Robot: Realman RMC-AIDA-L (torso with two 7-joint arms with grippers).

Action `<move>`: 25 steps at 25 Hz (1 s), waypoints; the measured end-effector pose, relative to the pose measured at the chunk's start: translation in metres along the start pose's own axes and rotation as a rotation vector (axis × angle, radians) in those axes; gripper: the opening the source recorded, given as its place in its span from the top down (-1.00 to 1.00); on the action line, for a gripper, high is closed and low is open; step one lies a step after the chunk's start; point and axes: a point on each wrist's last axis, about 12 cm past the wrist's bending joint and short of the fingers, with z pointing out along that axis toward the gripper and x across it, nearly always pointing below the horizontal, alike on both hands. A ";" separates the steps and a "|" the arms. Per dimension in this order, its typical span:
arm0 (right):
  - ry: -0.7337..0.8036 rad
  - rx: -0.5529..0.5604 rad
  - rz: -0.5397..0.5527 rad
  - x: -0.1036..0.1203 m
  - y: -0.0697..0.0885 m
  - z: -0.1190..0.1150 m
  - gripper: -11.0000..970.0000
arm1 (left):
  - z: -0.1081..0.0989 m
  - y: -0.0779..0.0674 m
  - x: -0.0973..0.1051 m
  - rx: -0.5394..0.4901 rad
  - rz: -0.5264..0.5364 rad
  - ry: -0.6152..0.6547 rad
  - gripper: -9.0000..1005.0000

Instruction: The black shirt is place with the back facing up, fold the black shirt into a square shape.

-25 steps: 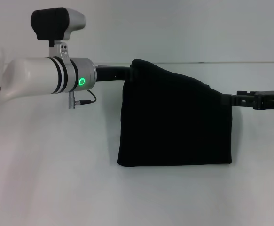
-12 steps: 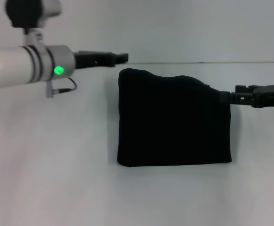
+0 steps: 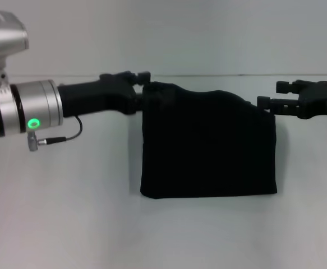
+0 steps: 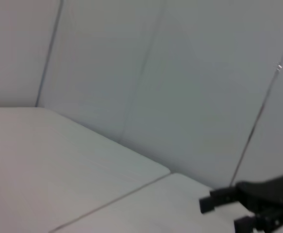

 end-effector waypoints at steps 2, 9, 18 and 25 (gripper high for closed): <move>0.040 -0.013 -0.066 -0.009 0.002 0.004 -0.83 | 0.002 -0.001 0.006 0.010 0.037 0.032 -0.59; 0.191 -0.025 -0.177 -0.035 0.008 0.013 -0.83 | 0.008 -0.001 0.011 0.019 0.153 0.206 -0.77; 0.235 -0.023 -0.165 -0.036 0.014 0.025 -0.83 | 0.003 0.002 0.008 0.003 0.179 0.232 -0.77; 0.234 -0.022 -0.145 -0.027 0.013 0.021 -0.83 | 0.002 0.003 0.012 -0.006 0.172 0.237 -0.77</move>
